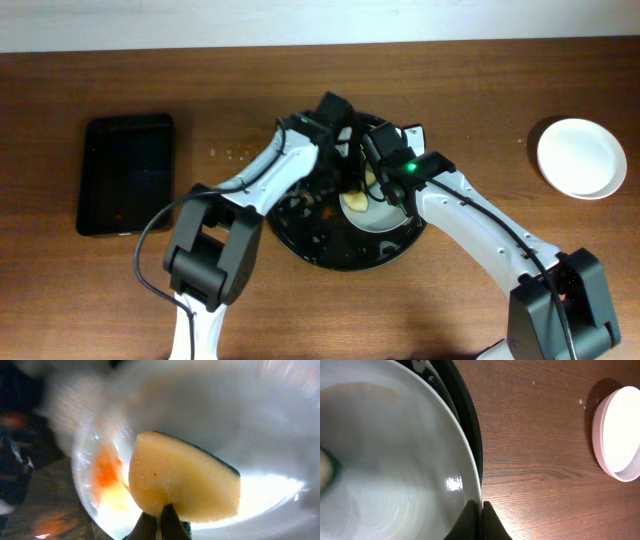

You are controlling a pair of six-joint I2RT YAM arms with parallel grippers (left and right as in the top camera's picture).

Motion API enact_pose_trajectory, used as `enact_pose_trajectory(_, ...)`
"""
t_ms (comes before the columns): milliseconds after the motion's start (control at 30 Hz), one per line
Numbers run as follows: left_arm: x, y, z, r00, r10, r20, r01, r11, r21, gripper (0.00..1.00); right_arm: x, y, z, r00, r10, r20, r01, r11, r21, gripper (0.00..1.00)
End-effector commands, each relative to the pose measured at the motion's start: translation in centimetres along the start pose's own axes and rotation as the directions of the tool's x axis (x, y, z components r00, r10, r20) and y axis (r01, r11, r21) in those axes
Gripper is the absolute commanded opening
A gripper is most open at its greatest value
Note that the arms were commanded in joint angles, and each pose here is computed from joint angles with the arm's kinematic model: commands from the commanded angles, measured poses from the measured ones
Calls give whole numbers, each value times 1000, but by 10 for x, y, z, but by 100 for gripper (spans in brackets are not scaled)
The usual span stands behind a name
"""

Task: Clean dirty plates on tray and stack at the side
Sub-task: 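Tilt the plate up with the right gripper while scrubbing with the sponge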

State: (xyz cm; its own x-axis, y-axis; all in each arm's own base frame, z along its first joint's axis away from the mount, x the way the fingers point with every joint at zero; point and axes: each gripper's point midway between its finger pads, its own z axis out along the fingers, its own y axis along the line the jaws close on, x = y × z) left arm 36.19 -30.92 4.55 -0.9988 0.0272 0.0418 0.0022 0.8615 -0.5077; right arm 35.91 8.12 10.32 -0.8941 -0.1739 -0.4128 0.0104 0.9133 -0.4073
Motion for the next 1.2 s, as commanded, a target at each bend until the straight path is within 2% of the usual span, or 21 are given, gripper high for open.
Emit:
enact_pose_trajectory(0, 17, -6, 10, 999, -11, -32, 13, 998, 64, 0, -9, -7, -10, 999, 3, 37, -4, 1000, 23, 4)
enact_pose_trajectory(100, 28, -1, 27, 996, -62, -65, 69, 990, 123, 0, -9, -7, -10, 999, 3, 37, -4, 1000, 23, 4)
enact_pose_trajectory(300, 24, 28, 39, 996, -87, -9, 87, 995, 51, 0, -9, -7, -10, 999, 3, 37, -4, 1000, 23, 4)
enact_pose_trajectory(533, -24, 50, 3, 982, -151, 117, 141, 986, 92, 0, -8, -7, -10, 999, 1, 34, -2, 1000, 24, 4)
enact_pose_trajectory(667, -32, 27, -23, 987, -115, 110, 90, 974, 208, 0, -8, -7, -10, 999, 2, 35, -2, 1000, 24, 4)
enact_pose_trajectory(833, -10, -9, -27, 998, -54, 31, 41, 949, 311, 0, -9, -7, -10, 999, 3, 37, -4, 1000, 24, 4)
enact_pose_trajectory(1000, 14, -33, -16, 999, 8, -31, 3, 940, 340, 0, -9, -7, -10, 999, 3, 37, -4, 1000, 24, 4)
enact_pose_trajectory(1167, 29, -26, 0, 999, 0, -51, 13, 968, 252, 0, -9, -7, -10, 999, 3, 38, -4, 1000, 24, 4)
